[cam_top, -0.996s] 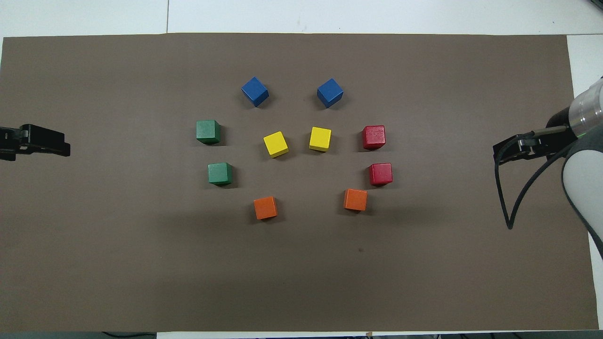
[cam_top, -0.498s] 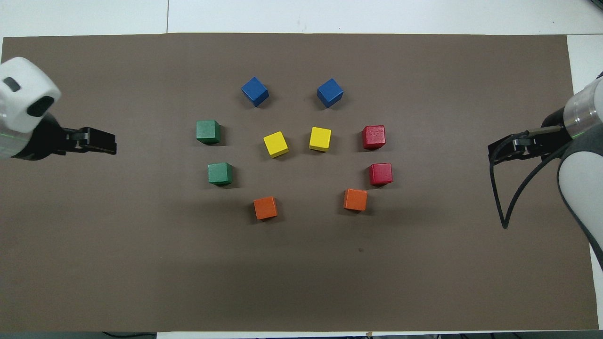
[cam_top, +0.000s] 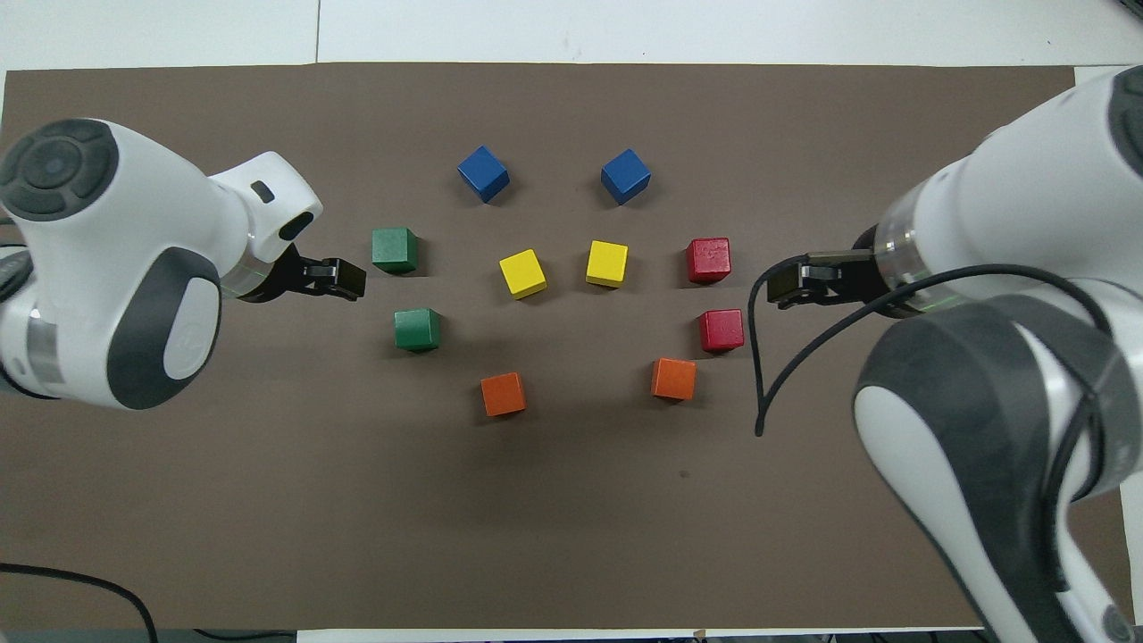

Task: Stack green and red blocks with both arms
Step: 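Grasp the green block with the left gripper while the right gripper grasps red, then move green outward with the left gripper while the right gripper moves red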

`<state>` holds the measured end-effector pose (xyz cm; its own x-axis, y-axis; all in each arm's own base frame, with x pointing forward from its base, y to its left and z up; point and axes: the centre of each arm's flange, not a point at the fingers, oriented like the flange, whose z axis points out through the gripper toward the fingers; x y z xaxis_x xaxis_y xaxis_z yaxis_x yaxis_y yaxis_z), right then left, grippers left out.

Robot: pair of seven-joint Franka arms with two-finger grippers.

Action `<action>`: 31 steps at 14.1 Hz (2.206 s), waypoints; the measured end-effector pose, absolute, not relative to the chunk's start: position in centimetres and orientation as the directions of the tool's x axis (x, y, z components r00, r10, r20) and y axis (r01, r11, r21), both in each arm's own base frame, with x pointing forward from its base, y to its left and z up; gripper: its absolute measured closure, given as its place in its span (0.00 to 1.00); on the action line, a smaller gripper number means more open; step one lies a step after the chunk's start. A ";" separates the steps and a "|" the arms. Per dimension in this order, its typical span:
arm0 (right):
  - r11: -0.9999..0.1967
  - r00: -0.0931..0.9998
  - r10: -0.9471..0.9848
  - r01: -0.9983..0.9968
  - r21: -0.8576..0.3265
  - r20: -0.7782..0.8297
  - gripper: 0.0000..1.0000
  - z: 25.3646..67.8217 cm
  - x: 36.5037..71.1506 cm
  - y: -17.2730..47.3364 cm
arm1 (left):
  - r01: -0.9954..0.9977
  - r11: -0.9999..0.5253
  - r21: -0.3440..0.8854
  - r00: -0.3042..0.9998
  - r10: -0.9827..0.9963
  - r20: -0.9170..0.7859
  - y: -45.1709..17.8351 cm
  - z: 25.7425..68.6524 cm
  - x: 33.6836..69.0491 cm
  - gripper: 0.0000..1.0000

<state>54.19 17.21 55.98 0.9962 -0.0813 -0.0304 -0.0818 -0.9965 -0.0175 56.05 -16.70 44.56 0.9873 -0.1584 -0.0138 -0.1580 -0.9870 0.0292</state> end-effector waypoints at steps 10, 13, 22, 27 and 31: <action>-0.991 0.992 -0.129 -0.129 -0.030 -0.005 0.00 44.0 55.7 20.3 | -0.169 -0.985 0.033 0.986 -0.169 0.008 -20.8 37.0 53.7 0.00; -0.998 0.998 -0.059 -0.059 -0.027 -0.006 0.00 41.7 55.2 19.4 | -0.163 -0.986 0.032 0.987 -0.163 0.005 -21.1 35.8 53.2 0.00; -0.999 1.000 -0.023 -0.022 -0.030 0.007 0.00 38.9 54.6 17.4 | -0.160 -0.987 0.031 0.987 -0.160 -0.003 -23.4 32.5 53.0 0.00; -0.999 1.000 -0.020 -0.019 -0.034 0.023 0.00 36.2 53.7 17.3 | -0.158 -0.987 0.030 0.987 -0.159 -0.007 -23.4 31.1 53.2 0.00; -0.999 0.999 -0.013 -0.012 -0.036 0.029 0.00 34.9 53.8 17.8 | -0.158 -0.987 0.029 0.987 -0.159 -0.011 -23.4 30.7 53.1 0.03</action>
<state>53.79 17.79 34.89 0.9995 -0.0134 0.0288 -0.0123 -0.9993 -0.0364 53.14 -23.44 30.68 0.9873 -0.1586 -0.0109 -0.1582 -0.9870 0.0291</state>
